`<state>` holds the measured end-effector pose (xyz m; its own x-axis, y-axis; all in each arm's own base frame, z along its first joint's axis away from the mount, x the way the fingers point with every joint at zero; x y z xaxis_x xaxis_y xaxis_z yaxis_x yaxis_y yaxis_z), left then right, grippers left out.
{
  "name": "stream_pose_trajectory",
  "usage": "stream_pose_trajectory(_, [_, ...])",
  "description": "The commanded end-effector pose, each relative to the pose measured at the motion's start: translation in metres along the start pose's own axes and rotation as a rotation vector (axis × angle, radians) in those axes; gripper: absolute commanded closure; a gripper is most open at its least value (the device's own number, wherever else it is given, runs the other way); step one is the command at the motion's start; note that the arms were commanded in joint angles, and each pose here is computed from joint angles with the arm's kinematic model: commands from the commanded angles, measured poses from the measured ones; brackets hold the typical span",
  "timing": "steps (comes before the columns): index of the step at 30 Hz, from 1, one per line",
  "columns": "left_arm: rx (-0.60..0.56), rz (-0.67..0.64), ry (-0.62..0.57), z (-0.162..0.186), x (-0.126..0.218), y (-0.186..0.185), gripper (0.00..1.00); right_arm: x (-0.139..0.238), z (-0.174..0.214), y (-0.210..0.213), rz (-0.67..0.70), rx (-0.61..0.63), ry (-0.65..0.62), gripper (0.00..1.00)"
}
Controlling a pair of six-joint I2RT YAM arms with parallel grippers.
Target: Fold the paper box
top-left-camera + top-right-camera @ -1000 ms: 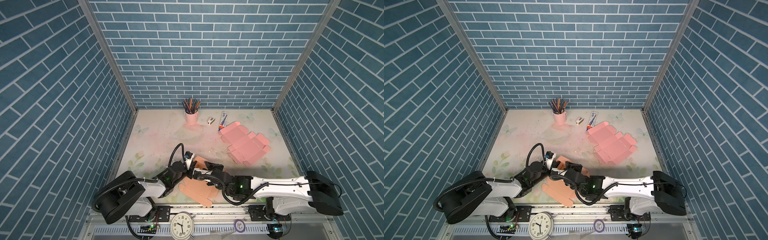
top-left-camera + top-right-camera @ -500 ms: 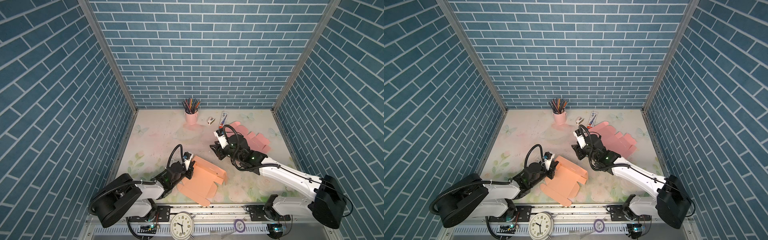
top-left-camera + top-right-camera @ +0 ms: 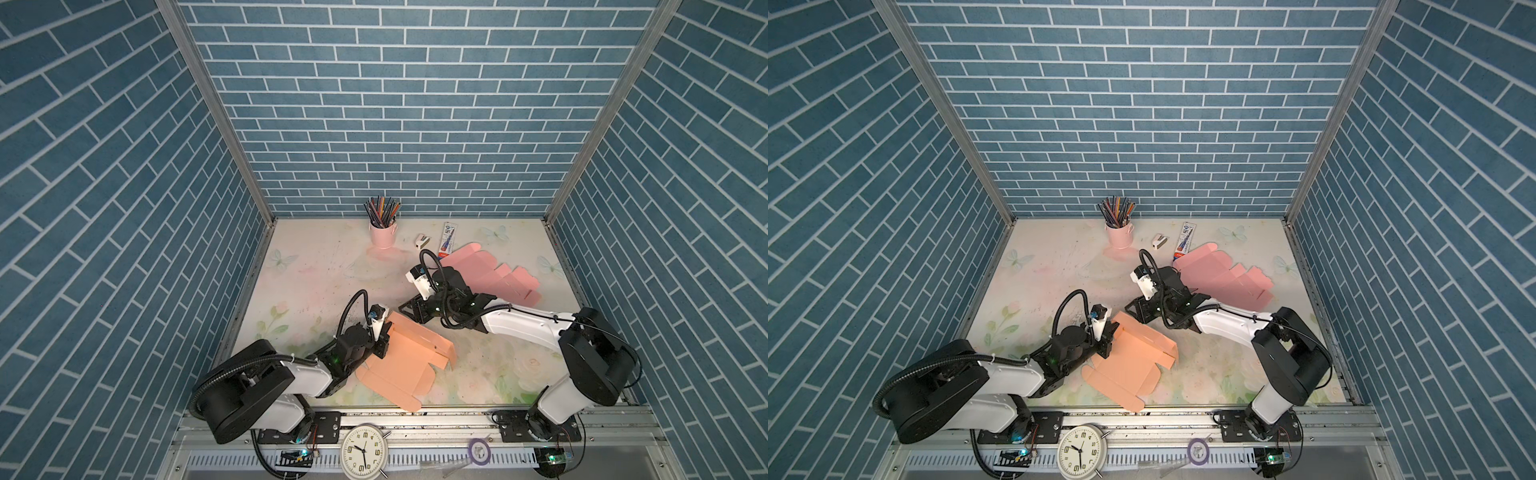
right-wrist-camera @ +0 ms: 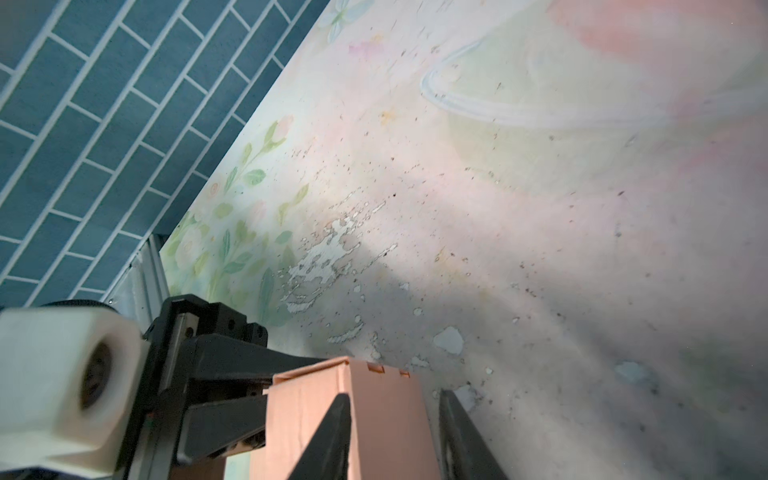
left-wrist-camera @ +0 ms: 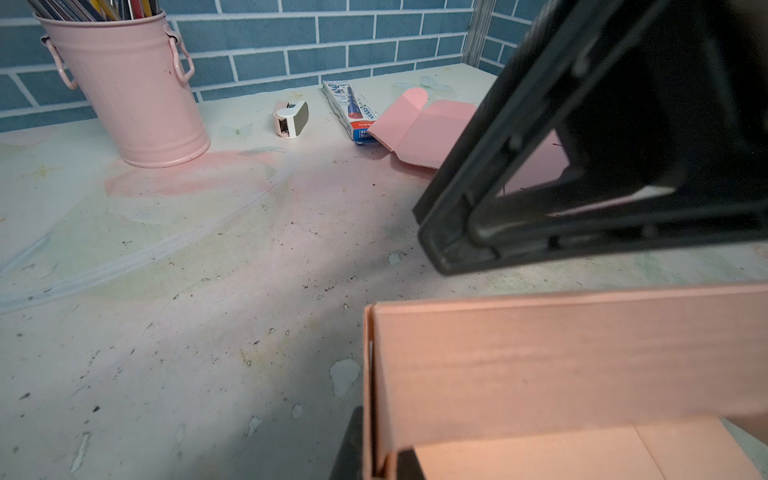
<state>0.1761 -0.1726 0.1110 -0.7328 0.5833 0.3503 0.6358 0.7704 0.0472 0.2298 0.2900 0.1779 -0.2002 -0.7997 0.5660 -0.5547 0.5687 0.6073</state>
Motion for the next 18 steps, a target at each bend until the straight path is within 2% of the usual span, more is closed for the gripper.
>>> stream_pose_trajectory(1, [-0.004, -0.01, -0.009, -0.002, -0.002, -0.002, 0.9, -0.007, 0.0, 0.006, -0.13, -0.065, 0.036, 0.64])
stream_pose_trajectory(4, [-0.003, -0.022, -0.01, -0.002, -0.002, -0.003, 0.9, -0.012, 0.007, 0.002, -0.137, -0.087, 0.066, 0.67])
stream_pose_trajectory(10, [0.028, -0.059, -0.02, 0.0, 0.001, -0.001, 0.88, -0.015, 0.022, 0.002, -0.067, -0.074, 0.108, 0.7])
stream_pose_trajectory(16, [0.04, -0.097, -0.026, 0.003, 0.005, 0.002, 0.88, -0.009, 0.029, 0.005, -0.027, -0.063, 0.093, 0.72])
stream_pose_trajectory(18, [0.041, -0.109, -0.028, 0.004, 0.006, 0.003, 0.93, -0.009, 0.032, 0.008, -0.021, -0.061, 0.095, 0.72])
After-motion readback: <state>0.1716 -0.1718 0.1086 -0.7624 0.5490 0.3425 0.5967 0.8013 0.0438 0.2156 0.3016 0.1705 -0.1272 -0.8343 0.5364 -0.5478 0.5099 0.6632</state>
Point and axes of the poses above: each gripper's point midway between its finger pads, its own x axis back along the fingers, its own y axis along the line the jaws close on, z = x × y, the point moved 10 cm from there along x, back along the fingers, and after that the axes turned 9 degrees about -x, right-handed, at the moved point
